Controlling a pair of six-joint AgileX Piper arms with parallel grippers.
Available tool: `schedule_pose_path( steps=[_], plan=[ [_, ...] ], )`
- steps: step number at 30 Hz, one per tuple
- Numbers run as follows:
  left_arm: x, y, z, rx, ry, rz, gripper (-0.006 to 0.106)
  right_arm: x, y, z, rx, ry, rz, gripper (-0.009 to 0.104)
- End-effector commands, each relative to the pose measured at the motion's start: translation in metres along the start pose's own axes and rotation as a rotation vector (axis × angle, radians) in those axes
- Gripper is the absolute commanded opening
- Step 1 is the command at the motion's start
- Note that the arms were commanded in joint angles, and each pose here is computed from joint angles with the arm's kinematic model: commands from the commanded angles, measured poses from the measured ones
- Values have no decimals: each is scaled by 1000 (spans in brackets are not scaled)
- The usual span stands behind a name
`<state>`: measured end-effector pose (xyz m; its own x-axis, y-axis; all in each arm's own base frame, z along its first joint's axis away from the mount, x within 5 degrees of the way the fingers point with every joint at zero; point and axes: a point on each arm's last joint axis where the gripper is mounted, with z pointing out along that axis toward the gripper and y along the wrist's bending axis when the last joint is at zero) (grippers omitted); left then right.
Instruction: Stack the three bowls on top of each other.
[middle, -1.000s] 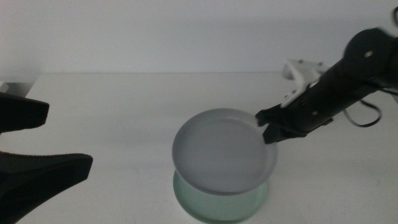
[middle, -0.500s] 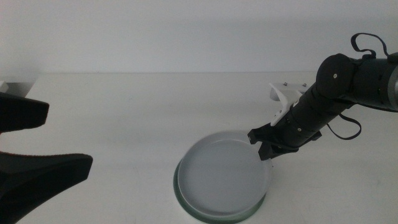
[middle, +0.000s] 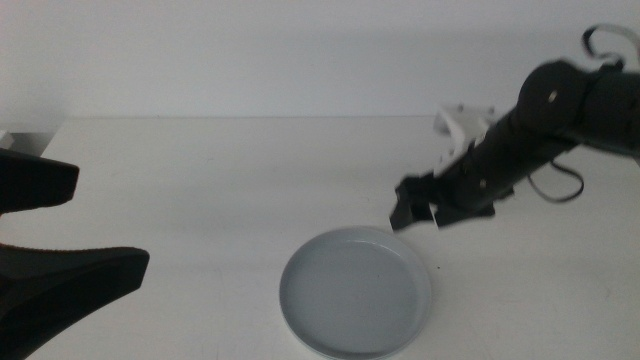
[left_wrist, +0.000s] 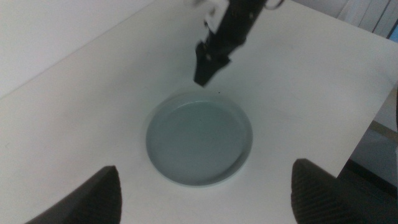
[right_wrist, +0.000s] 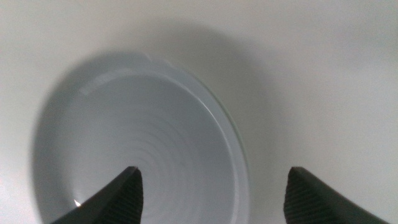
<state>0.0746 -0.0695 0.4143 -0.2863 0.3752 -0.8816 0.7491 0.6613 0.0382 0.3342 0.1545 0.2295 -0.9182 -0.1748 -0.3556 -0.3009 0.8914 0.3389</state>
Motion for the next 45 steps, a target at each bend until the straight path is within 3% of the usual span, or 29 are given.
schedule_pose_path(
  steps=[1,12,22,25,30,37,41,45],
  plan=[
    [-11,-1,-5,-1,-84,-18,90,-18,16,-45,-34,-154,-49,61],
    [-11,-1,-5,-1,-84,-18,90,-37,43,-126,-35,-391,-146,61],
    [-11,-1,-5,-1,-84,-18,90,-39,44,-131,-35,-431,-147,61],
    [-11,14,0,-142,-79,68,90,-37,43,-130,-32,-438,-147,61],
    [-12,35,11,-348,-214,157,90,-27,38,-140,37,-526,-186,61],
    [25,67,26,-567,-187,22,90,0,20,-156,201,-607,-290,61],
    [49,79,22,-691,-167,-66,90,25,9,-180,239,-655,-263,61],
    [70,71,17,-730,-187,-100,90,55,-6,-216,303,-755,-208,61]
  ],
)
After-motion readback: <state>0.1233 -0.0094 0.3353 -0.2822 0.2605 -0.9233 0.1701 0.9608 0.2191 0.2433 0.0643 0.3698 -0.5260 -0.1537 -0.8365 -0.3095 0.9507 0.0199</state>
